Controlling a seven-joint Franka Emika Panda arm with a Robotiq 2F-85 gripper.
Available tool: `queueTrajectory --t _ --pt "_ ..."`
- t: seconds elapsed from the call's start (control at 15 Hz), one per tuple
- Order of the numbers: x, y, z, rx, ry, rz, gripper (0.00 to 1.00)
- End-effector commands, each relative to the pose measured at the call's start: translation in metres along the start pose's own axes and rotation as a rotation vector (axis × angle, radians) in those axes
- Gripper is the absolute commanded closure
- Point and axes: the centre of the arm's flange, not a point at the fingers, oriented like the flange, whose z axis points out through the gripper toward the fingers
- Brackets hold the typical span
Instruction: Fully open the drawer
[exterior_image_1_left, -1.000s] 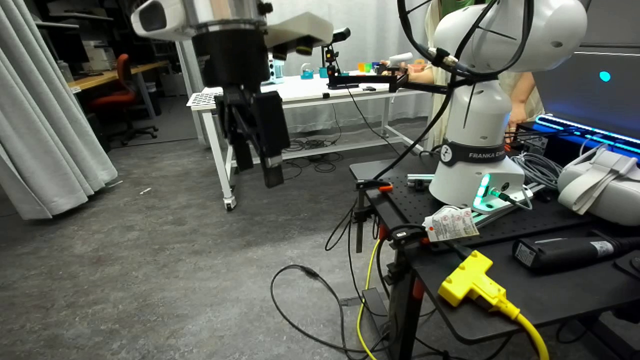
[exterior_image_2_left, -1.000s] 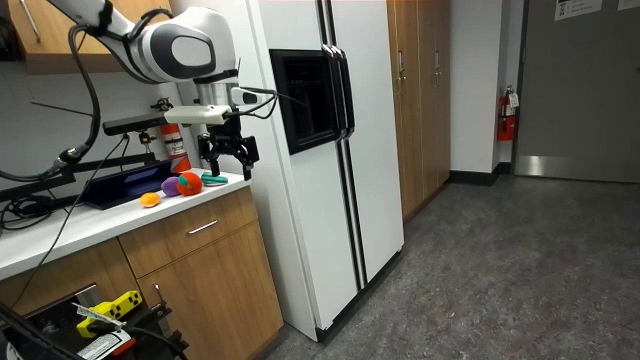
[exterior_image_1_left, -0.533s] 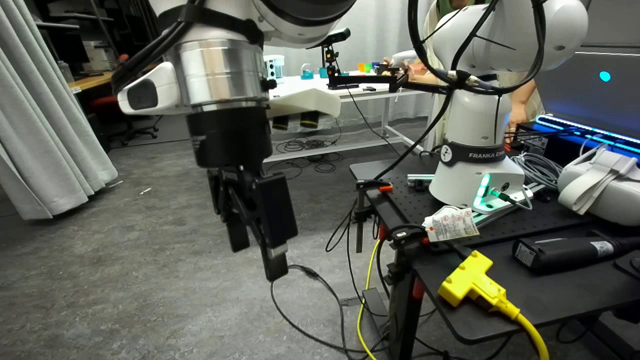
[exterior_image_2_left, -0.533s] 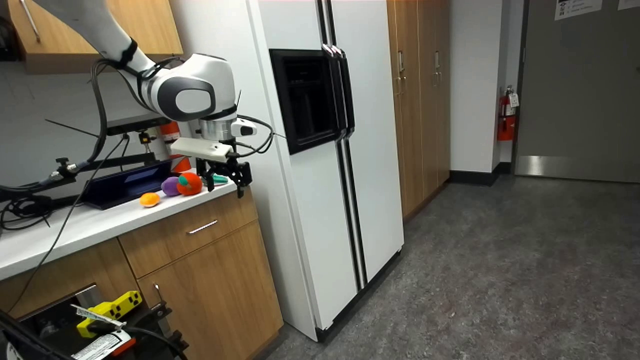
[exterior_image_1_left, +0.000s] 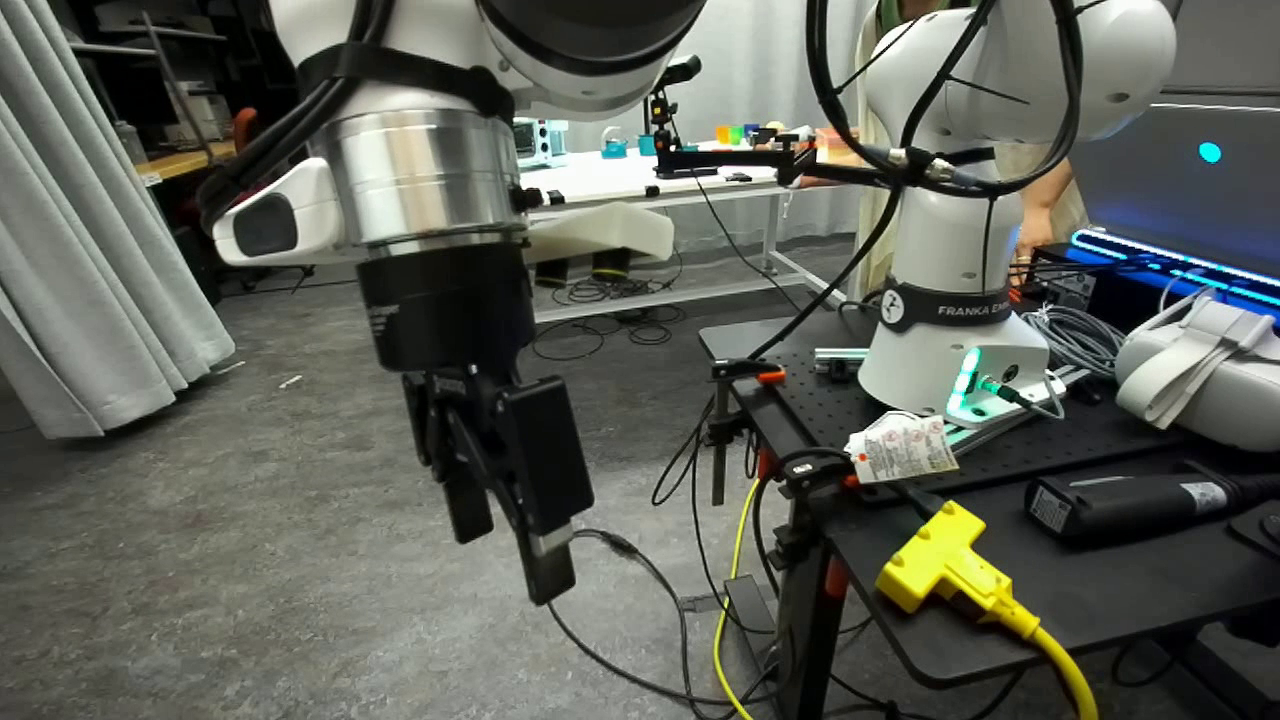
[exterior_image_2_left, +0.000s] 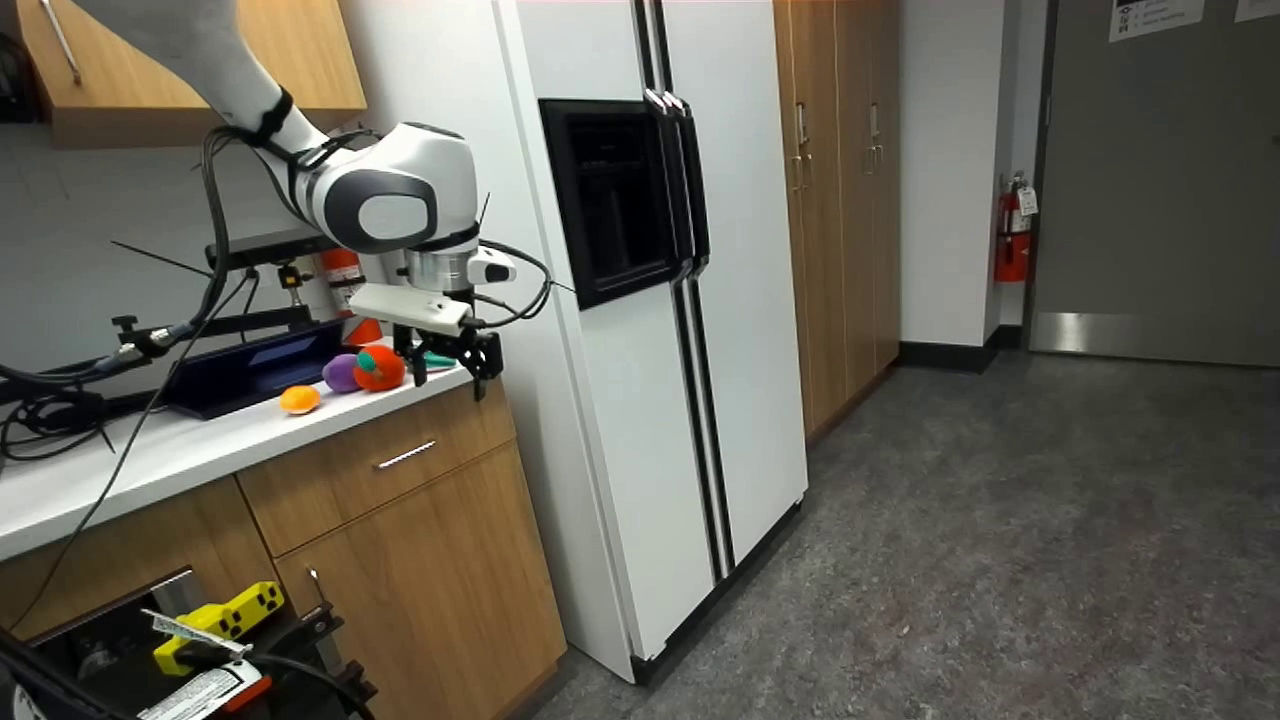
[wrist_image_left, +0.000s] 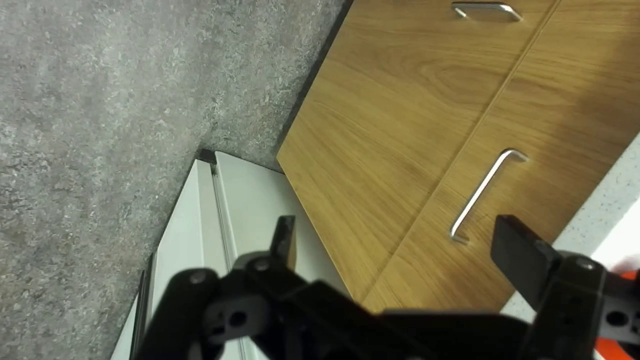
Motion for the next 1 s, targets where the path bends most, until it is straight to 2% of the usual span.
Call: queueTrajectory --t 0.0,0.2,0.33,0.67,0.93 --pt "0.001 0.021 0.022 0.019 0.003 0.024 0.0" --pt "0.005 0.031 0.052 0.048 -0.012 0.043 0.0" --pt "0.007 0.023 0.077 0.087 -0.013 0.046 0.0" --pt "0.017 -0.033 0.136 0.197 0.015 -0.008 0.0" --pt "0.028 -0.058 0.154 0.236 0.011 -0.064 0.0"
